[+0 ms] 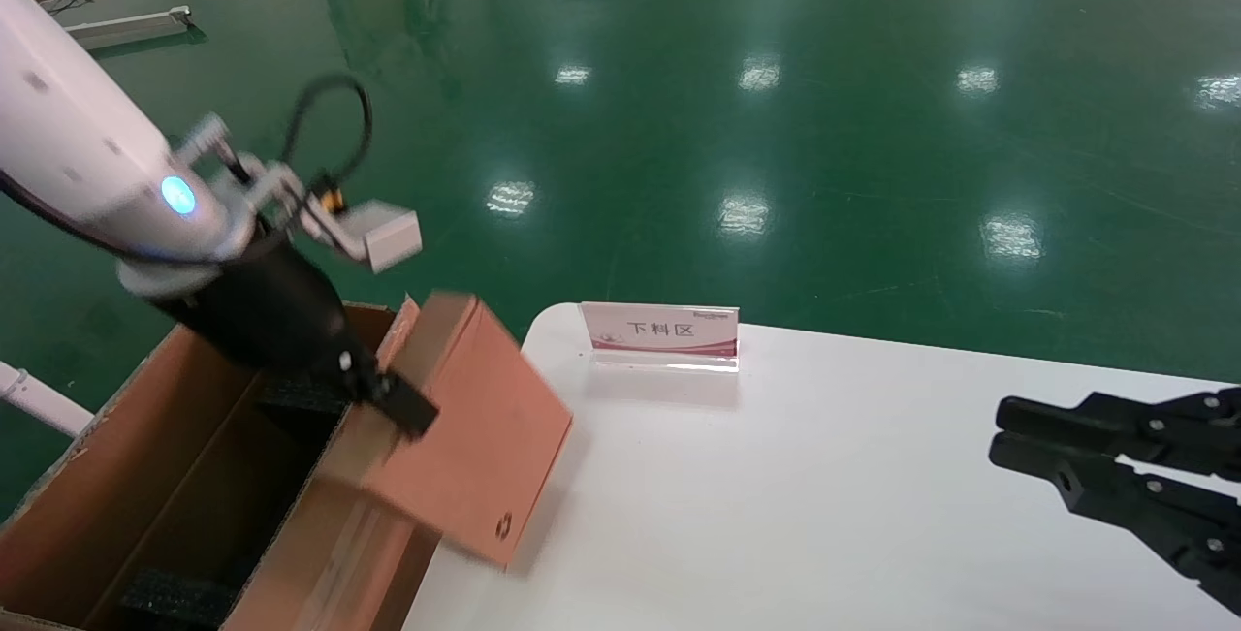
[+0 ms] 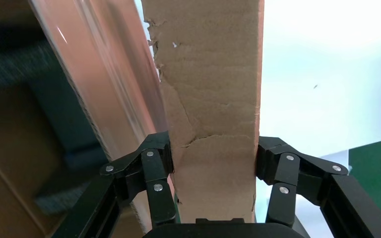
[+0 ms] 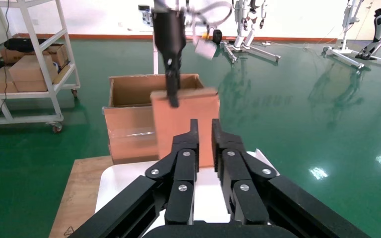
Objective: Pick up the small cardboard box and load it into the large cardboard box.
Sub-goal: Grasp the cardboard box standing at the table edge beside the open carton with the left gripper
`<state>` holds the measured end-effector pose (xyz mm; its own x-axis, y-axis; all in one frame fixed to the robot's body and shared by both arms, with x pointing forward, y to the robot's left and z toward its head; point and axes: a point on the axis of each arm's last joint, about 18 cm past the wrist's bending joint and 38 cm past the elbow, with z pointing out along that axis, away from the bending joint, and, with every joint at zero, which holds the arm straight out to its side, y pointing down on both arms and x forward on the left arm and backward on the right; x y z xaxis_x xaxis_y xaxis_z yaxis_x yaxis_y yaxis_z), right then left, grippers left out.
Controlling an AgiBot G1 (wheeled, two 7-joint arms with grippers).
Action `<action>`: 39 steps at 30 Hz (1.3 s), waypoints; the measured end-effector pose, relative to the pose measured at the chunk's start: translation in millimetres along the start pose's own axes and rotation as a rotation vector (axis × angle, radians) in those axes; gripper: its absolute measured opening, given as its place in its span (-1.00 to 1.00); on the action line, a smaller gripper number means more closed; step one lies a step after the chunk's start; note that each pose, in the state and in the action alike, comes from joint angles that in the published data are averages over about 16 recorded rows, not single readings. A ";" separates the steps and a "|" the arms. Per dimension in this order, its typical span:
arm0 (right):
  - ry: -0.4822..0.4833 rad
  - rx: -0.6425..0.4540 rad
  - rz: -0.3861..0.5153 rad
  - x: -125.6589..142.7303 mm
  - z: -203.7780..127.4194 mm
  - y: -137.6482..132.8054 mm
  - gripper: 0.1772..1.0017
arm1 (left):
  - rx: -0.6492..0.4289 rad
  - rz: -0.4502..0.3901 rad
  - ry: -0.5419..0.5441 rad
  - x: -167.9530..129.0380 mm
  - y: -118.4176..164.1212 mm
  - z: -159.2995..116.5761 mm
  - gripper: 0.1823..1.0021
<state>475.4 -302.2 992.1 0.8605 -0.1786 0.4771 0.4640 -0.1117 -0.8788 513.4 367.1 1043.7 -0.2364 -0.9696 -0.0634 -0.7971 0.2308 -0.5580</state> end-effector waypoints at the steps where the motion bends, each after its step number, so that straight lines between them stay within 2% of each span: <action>1: 0.000 0.000 0.000 0.0 0.0 0.0 -0.56 | 0.021 0.011 -0.003 0.2 -2.3 -7.5 -0.39; 4: 0.000 0.000 0.000 0.0 0.0 0.0 -0.75 | 0.086 0.046 -0.019 0.4 -8.3 -31.3 -0.47; 13: 0.000 0.000 0.000 0.0 0.0 0.0 -0.92 | 0.247 0.140 -0.135 -5.7 -14.6 -99.7 -0.48; 20: 0.000 0.000 0.000 0.0 0.0 0.0 -0.99 | 0.281 0.171 -0.260 -15.0 -8.9 -137.9 -0.49; 28: 0.000 0.000 0.000 0.0 0.0 0.0 -0.99 | 0.199 0.155 -0.358 -23.3 5.4 -157.1 -0.49; 31: 0.000 0.000 0.000 0.0 0.0 0.0 -0.99 | 0.134 0.136 -0.380 -25.2 13.9 -158.6 -0.49; 39: 0.000 0.000 0.000 0.0 0.0 0.0 -0.85 | -0.056 0.039 -0.419 -35.6 44.5 -158.9 -0.50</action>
<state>475.4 -302.2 992.1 0.8605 -0.1786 0.4771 0.4640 -0.1117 -0.8788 398.1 424.8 1152.6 -0.0304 -0.9066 -0.4208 -0.8236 0.2612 -0.5034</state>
